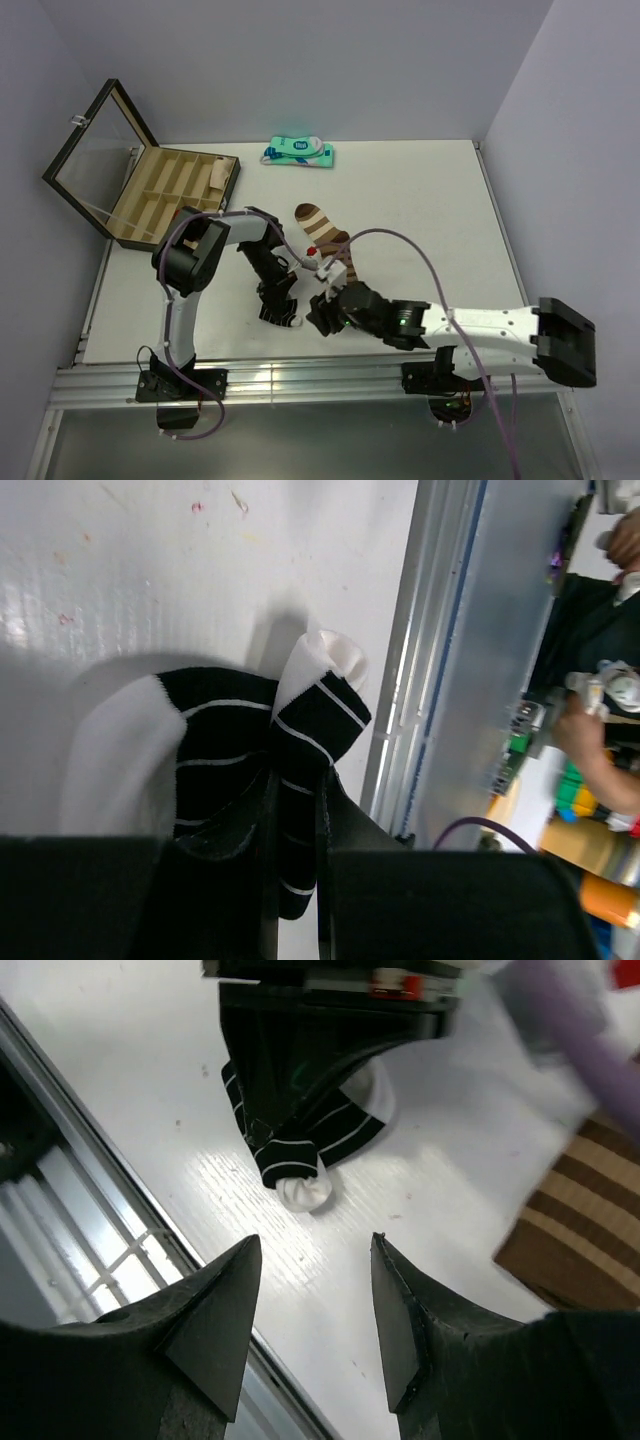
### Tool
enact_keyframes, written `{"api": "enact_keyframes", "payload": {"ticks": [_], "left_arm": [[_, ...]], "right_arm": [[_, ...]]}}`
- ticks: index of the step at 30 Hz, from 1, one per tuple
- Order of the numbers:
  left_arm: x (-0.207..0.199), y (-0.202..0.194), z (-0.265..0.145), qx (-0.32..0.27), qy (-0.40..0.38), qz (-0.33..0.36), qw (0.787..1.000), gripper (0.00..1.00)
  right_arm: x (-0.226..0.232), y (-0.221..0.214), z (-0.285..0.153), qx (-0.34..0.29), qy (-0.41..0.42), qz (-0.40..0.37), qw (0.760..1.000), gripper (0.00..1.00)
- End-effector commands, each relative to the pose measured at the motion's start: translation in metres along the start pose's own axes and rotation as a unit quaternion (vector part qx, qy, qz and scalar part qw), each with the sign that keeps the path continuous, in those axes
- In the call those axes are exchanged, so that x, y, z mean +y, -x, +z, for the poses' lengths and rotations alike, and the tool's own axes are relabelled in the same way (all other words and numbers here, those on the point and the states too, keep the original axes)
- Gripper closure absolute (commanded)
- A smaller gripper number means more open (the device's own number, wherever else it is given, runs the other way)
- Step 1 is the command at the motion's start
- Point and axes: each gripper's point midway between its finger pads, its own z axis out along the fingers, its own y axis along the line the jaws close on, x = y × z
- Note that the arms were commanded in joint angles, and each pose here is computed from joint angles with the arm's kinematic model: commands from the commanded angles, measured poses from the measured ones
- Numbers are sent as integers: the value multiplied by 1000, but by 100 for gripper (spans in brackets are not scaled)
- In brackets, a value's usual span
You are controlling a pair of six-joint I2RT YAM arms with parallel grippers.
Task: Roll the socks
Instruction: Roll the sock at the center of the board.
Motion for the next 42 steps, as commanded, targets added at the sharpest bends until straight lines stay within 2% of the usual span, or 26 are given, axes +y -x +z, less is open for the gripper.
{"api": "enact_keyframes", "payload": {"ticks": [1, 14, 22, 30, 36, 39, 42], "left_arm": [[11, -16, 2, 43, -2, 2, 999, 100], [17, -21, 4, 54, -7, -15, 998, 100], [19, -20, 2, 52, -4, -15, 999, 100], [19, -19, 1, 50, -6, -16, 999, 100], [17, -20, 1, 51, -8, -19, 998, 99], [16, -18, 0, 46, -7, -18, 999, 99], [14, -13, 0, 34, -5, -16, 999, 95]], "right_arm": [[14, 24, 21, -24, -26, -60, 998, 45], [65, 0, 74, 41, 18, -139, 989, 40], [62, -32, 92, 85, 13, -153, 985, 40], [56, -48, 109, 101, -7, -165, 981, 41], [50, -49, 115, 95, -31, -168, 981, 49], [48, -51, 116, 96, -38, -167, 981, 61], [46, -54, 115, 99, -38, -162, 981, 83]]}}
